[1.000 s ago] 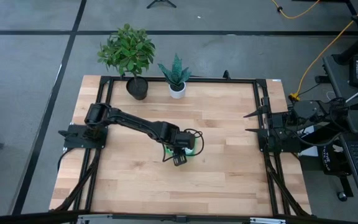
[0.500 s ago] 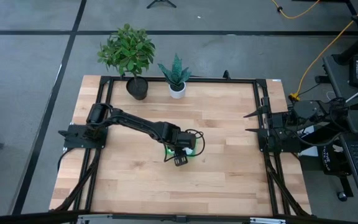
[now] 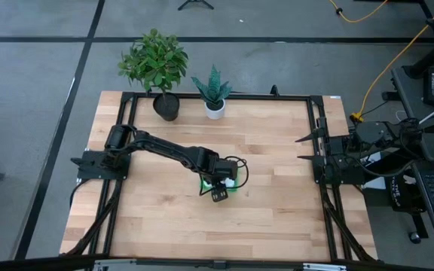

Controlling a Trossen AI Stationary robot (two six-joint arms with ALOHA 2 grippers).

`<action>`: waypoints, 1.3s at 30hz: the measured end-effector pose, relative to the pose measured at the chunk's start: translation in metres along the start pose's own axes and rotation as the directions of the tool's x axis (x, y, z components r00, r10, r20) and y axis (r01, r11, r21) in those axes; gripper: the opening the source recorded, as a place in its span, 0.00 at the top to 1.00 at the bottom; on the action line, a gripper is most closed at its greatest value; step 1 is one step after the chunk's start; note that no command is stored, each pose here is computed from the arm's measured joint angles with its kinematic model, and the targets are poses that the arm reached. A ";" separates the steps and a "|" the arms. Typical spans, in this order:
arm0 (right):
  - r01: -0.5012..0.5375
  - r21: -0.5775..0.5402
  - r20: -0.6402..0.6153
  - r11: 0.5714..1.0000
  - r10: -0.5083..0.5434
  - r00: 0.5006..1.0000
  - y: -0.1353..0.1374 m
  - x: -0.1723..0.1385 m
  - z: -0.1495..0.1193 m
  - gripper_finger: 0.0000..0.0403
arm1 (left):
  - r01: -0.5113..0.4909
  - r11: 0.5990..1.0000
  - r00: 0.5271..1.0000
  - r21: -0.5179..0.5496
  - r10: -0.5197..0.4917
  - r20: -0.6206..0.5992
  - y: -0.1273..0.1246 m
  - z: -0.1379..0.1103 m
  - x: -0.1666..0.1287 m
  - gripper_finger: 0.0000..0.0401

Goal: Pick and place pill bottles into a basket
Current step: Put the pill bottle into the bin, then return to Home Position

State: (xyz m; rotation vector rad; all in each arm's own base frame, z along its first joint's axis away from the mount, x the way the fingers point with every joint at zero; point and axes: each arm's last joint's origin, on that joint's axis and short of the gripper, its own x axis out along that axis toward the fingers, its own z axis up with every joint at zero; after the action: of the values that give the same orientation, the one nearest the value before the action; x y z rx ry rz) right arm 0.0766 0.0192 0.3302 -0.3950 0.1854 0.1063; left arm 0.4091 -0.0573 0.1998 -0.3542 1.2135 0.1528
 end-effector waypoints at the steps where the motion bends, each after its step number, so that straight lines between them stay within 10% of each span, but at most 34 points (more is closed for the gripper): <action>1: 0.000 0.000 0.000 1.000 0.000 1.000 0.000 0.000 0.000 0.42 | -0.001 1.000 1.000 0.000 0.001 0.000 0.000 0.000 0.000 0.40; 9: 0.000 -0.001 0.000 1.000 0.000 1.000 0.000 0.000 0.000 0.42 | 0.008 1.000 1.000 0.000 -0.008 0.028 -0.001 0.002 -0.014 0.30; 19: 0.001 0.041 0.003 0.999 -0.001 1.000 0.000 0.000 0.000 0.42 | -0.009 0.999 0.964 0.032 0.001 0.267 -0.009 0.020 -0.126 0.29; 32: 0.018 0.142 0.058 0.990 -0.026 0.998 -0.003 -0.002 0.005 0.42 | -0.288 0.957 0.668 -0.020 0.216 0.713 0.024 -0.028 -0.296 0.29; 39: 0.139 0.112 0.153 0.984 -0.156 0.976 -0.014 -0.050 -0.010 0.42 | -0.237 0.963 0.774 0.127 0.109 0.624 0.057 -0.063 -0.289 0.29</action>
State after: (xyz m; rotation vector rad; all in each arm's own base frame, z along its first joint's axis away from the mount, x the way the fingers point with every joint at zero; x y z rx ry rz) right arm 0.0285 -0.0007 0.3365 -0.2964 0.0007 -0.0180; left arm 0.2350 -0.0044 0.4405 0.0013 0.5974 0.2813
